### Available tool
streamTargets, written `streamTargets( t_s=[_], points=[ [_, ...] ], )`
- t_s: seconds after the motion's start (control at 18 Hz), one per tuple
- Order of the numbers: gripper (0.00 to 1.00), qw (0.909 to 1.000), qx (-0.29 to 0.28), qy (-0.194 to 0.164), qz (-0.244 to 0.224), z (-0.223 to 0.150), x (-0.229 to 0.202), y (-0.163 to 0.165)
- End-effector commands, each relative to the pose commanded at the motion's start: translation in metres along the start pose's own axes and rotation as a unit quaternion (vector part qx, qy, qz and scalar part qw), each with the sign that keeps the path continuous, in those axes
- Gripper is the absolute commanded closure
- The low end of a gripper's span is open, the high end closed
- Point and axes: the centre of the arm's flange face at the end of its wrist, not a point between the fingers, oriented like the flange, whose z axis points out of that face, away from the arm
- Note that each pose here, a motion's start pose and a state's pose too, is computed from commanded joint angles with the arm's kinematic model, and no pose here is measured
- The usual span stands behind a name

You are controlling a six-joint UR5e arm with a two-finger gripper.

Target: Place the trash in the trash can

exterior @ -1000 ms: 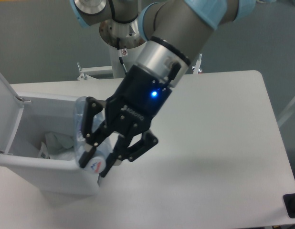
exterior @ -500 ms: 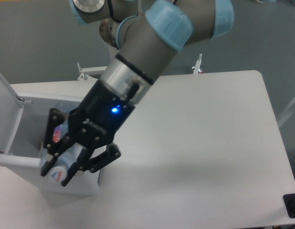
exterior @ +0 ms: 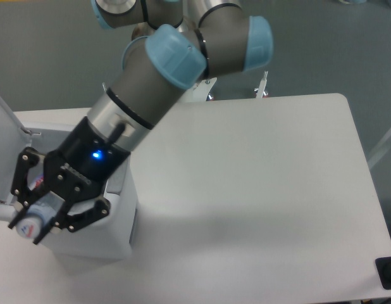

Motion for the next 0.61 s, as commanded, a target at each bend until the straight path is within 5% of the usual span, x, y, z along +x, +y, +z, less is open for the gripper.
streamTargets(
  t_s=[0.06,0.17,0.22,0.61],
  points=[
    [0.53,1.0,0.001,0.0,0.01,-0.003,0.004,0.002],
    [0.13,0.9998,0.003,-0.002,0.019,-0.009,0.009,0.002],
    [0.0,0.9998,0.005,-0.004,0.021,-0.011,0.007,0.002],
    [0.0,0.9991,0.024,-0.036,0.002,-0.056,-0.023,0.005]
  ],
)
